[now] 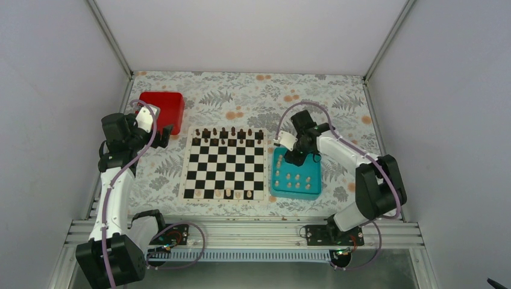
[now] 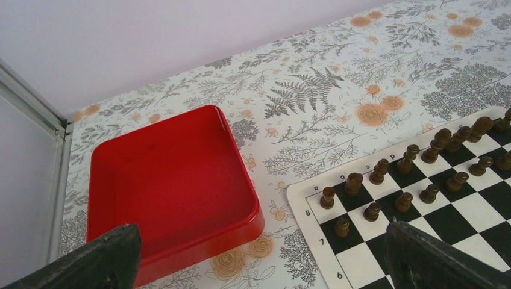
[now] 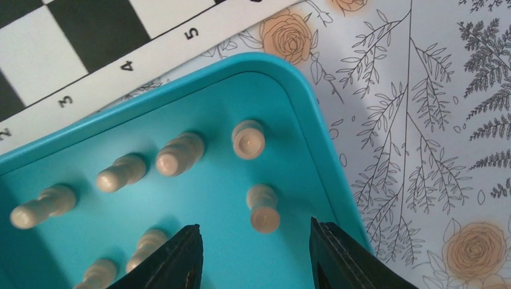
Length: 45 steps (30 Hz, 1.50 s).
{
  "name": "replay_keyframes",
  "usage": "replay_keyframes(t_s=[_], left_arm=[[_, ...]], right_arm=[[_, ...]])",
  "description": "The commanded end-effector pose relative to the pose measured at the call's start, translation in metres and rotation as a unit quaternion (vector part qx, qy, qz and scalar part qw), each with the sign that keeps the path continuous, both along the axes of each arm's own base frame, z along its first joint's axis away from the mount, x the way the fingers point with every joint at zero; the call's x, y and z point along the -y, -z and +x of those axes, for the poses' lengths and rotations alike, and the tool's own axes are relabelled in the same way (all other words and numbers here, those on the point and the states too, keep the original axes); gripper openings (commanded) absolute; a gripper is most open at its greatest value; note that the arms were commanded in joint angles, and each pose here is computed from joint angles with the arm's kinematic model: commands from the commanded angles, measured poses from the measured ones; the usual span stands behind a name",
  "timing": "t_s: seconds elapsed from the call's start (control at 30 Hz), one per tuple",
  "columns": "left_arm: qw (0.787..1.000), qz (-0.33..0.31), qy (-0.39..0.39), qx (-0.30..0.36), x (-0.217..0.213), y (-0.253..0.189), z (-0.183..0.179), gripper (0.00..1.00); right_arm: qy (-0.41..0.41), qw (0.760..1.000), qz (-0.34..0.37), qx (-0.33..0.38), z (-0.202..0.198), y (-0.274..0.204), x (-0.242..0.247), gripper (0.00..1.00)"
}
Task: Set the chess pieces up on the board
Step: Pick up the chess piece from the storage box.
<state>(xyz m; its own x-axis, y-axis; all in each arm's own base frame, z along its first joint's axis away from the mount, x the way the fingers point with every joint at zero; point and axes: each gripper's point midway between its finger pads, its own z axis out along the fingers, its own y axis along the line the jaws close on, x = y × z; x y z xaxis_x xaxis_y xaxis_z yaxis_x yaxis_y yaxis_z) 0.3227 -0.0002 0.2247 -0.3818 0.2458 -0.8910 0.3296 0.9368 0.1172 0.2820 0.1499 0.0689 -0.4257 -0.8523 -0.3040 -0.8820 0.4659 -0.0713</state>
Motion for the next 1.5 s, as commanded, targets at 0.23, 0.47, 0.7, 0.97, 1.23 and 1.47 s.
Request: replay_keyframes(t_s=[0.23,0.47,0.7,0.97,1.23,1.47], left_arm=[[1.000,-0.002,0.000,0.014,0.000,-0.008,0.000,1.00],[1.000,-0.003,0.004,0.011,0.001,-0.005,0.000,1.00],[1.000,-0.004,0.007,0.011,0.001,-0.004,-0.001,1.00],[1.000,-0.004,0.008,0.011,0.002,-0.004,-0.001,1.00],[1.000,-0.005,0.011,0.011,0.002,-0.005,-0.001,1.00],[1.000,-0.005,0.010,0.013,0.002,-0.006,-0.001,1.00]], right_arm=[[0.015,1.000,0.002,0.011,0.021,0.018,-0.002,0.46],[0.020,1.000,-0.014,-0.005,0.019,0.031,0.003,0.44],[0.021,1.000,-0.020,-0.012,0.016,0.033,0.006,0.41],[0.022,0.999,-0.022,-0.022,0.013,0.037,0.006,0.34],[0.020,0.999,-0.025,-0.023,0.011,0.033,0.008,0.19],[0.011,1.000,-0.026,-0.008,0.008,0.000,-0.001,0.09]])
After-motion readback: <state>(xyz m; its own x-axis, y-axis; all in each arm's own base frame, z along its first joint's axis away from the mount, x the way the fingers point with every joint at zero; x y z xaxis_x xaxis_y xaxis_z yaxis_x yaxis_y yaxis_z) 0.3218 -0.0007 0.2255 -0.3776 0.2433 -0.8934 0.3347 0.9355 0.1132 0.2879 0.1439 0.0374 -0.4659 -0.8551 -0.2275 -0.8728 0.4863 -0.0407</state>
